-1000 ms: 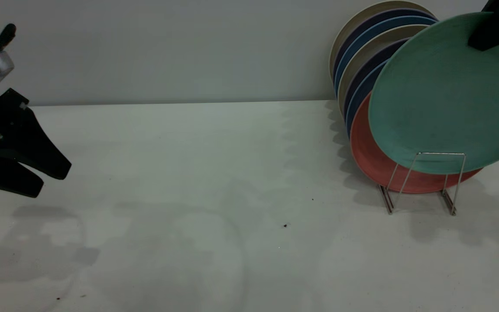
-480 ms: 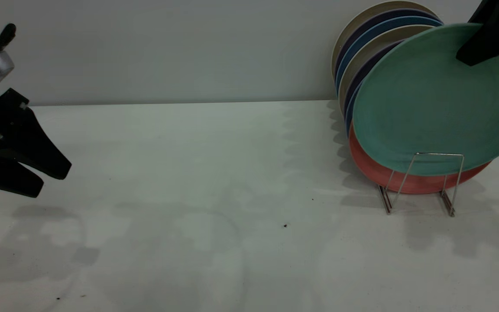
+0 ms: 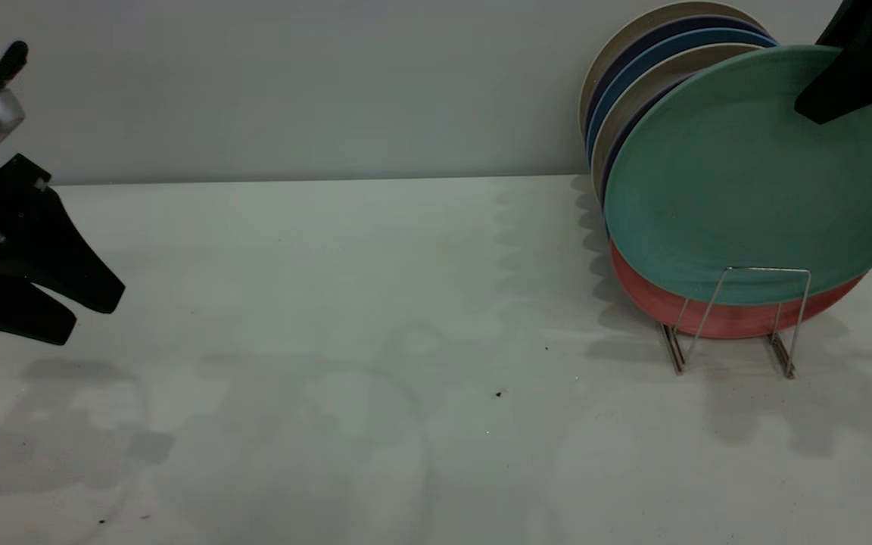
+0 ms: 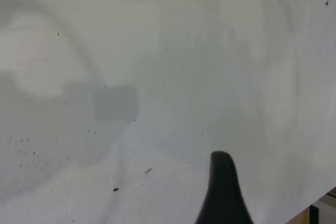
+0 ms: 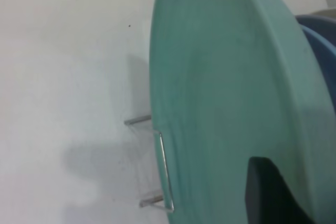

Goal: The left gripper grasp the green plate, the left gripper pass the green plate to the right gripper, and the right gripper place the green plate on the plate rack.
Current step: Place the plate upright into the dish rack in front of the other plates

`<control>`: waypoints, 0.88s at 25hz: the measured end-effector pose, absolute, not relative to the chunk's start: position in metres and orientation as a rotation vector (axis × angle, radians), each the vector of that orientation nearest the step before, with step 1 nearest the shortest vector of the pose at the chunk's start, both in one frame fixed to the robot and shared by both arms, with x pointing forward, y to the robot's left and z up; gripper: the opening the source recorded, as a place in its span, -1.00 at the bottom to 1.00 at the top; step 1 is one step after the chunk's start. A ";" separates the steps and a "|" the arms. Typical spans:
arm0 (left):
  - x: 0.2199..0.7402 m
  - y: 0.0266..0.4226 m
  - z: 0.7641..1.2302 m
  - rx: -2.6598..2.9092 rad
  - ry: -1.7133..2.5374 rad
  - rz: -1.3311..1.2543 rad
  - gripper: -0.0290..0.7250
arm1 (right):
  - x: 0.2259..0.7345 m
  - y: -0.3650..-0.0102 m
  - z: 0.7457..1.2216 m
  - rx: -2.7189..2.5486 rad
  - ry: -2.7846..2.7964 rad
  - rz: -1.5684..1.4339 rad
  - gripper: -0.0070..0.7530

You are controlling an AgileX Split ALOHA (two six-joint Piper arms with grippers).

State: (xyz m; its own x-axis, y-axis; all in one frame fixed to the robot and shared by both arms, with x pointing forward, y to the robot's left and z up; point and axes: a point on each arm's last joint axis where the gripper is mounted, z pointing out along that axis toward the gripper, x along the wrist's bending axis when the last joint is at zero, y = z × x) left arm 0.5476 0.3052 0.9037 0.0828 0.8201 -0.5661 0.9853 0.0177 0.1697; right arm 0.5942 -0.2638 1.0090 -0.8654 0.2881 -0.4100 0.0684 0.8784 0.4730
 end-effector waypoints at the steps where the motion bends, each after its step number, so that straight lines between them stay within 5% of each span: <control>1: 0.548 0.305 0.904 1.843 1.777 -0.410 0.58 | 0.594 -0.264 1.009 0.262 2.567 0.623 -0.39; 22: 0.548 0.305 0.904 1.828 1.779 -0.416 0.58 | 0.596 -0.261 1.012 0.342 2.530 0.689 -0.11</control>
